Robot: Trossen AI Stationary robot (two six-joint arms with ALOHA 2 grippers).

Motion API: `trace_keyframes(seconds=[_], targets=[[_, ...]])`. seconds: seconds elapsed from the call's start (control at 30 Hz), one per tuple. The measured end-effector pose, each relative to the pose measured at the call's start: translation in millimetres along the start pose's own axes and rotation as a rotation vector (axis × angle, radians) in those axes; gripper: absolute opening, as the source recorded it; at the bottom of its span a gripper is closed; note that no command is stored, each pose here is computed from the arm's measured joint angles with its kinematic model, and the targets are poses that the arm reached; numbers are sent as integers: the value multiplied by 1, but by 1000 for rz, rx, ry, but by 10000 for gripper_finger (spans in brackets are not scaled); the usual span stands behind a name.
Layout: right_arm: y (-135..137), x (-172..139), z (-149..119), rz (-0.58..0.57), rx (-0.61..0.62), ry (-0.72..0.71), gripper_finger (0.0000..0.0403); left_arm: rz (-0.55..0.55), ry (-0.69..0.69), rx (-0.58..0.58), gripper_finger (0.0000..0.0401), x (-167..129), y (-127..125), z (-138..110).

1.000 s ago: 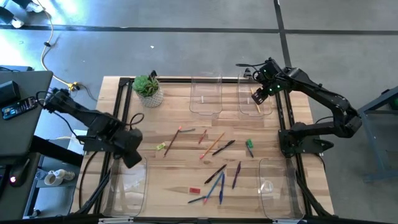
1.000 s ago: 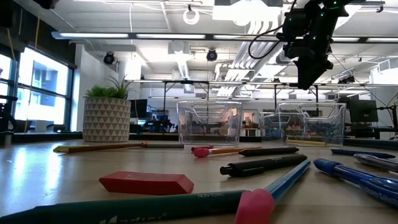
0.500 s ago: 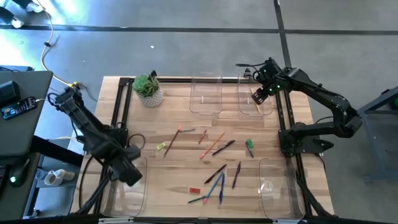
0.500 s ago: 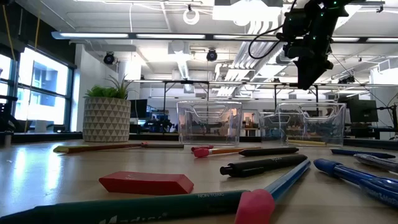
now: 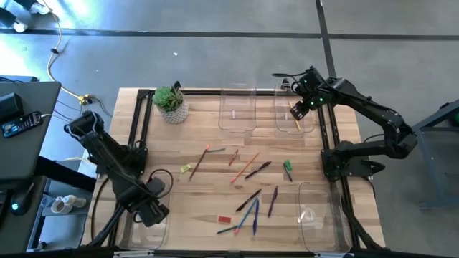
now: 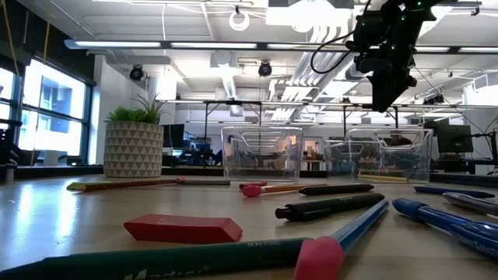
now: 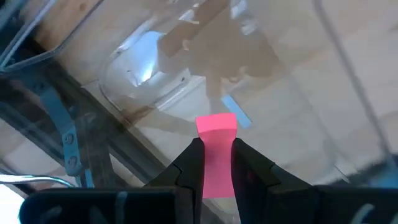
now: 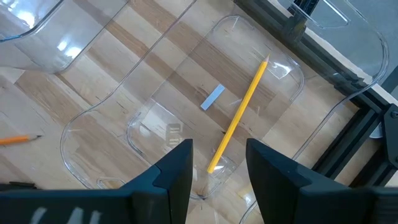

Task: Sort crayons/erasers/pens/pencils in bins
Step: Put the pink eraser into the bottom left transparent bin

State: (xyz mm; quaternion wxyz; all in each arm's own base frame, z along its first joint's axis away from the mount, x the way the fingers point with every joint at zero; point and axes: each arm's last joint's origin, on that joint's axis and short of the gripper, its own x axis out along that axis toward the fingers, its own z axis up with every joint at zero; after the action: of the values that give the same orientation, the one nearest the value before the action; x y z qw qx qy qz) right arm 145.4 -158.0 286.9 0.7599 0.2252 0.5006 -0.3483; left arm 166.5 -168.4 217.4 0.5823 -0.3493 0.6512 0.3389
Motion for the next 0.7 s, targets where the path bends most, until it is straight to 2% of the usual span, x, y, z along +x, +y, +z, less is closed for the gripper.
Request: trace_keyframes(seconds=[0.23, 0.5, 0.7], targets=[[0, 0, 0, 0, 0, 1, 142, 68, -16, -15, 50, 17, -8, -2], [0, 0, 0, 0, 0, 2, 142, 83, -25, -17, 52, 24, -13, -3], [0, 0, 0, 0, 0, 2, 142, 78, -24, -16, 82, 25, -14, -3]])
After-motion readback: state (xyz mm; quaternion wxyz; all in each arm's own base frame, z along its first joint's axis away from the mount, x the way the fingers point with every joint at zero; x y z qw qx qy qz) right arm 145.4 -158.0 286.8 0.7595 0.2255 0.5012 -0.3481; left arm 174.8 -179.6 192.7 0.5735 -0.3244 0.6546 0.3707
